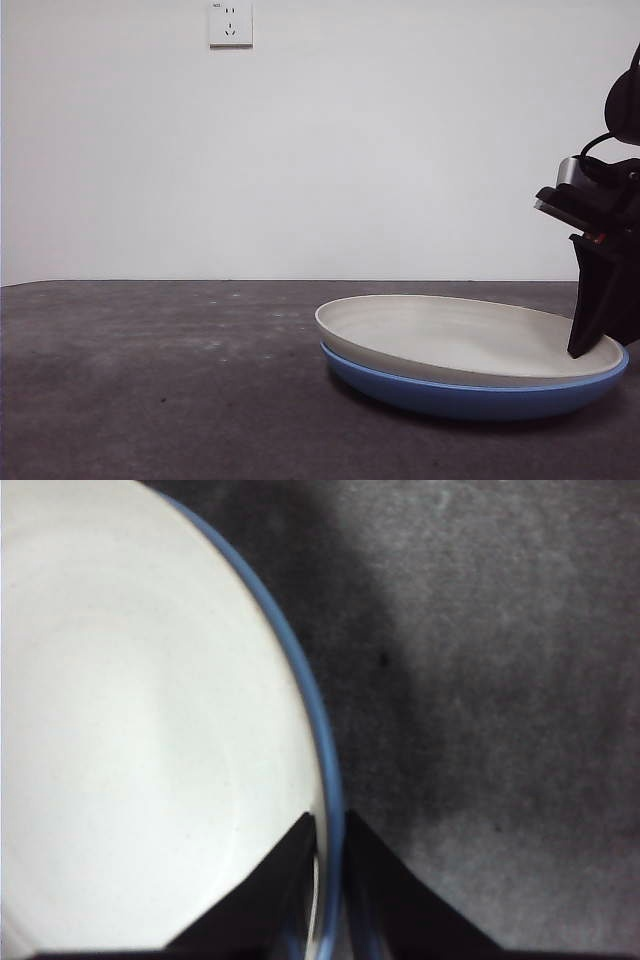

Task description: Pick up the white plate, put it on the blue plate, put it on desk

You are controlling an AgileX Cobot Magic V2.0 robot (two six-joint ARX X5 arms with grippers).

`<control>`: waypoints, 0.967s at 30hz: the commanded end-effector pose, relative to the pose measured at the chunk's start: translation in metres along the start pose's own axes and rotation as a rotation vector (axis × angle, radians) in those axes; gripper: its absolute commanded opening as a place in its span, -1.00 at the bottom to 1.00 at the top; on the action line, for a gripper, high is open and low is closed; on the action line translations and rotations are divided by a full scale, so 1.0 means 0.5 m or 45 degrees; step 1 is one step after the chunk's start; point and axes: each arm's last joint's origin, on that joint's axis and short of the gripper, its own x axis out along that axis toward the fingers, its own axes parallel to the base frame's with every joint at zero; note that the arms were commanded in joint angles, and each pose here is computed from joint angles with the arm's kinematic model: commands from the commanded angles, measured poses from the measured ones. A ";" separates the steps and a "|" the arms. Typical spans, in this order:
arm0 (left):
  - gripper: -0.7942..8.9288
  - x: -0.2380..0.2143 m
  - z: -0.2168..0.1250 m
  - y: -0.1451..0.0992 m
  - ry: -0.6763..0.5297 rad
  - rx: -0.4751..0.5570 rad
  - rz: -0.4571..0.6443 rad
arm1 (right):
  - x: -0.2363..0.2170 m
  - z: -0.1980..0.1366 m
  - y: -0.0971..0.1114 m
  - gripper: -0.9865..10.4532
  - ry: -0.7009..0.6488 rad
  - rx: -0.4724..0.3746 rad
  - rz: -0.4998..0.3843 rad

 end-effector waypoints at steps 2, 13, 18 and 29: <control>0.51 -0.003 0.005 -0.001 -0.020 0.011 -0.004 | -0.012 0.010 0.010 -0.82 -0.001 -0.005 -0.010; 0.51 -0.003 0.005 -0.001 -0.020 0.011 -0.004 | -0.082 0.043 0.069 -0.82 -0.053 0.047 0.086; 0.51 -0.003 0.005 -0.001 -0.020 0.011 -0.003 | -0.068 0.035 0.104 -0.82 -0.027 0.031 0.121; 0.51 -0.003 0.005 -0.001 -0.019 0.010 -0.003 | -0.006 0.033 0.164 -0.82 0.004 0.030 0.203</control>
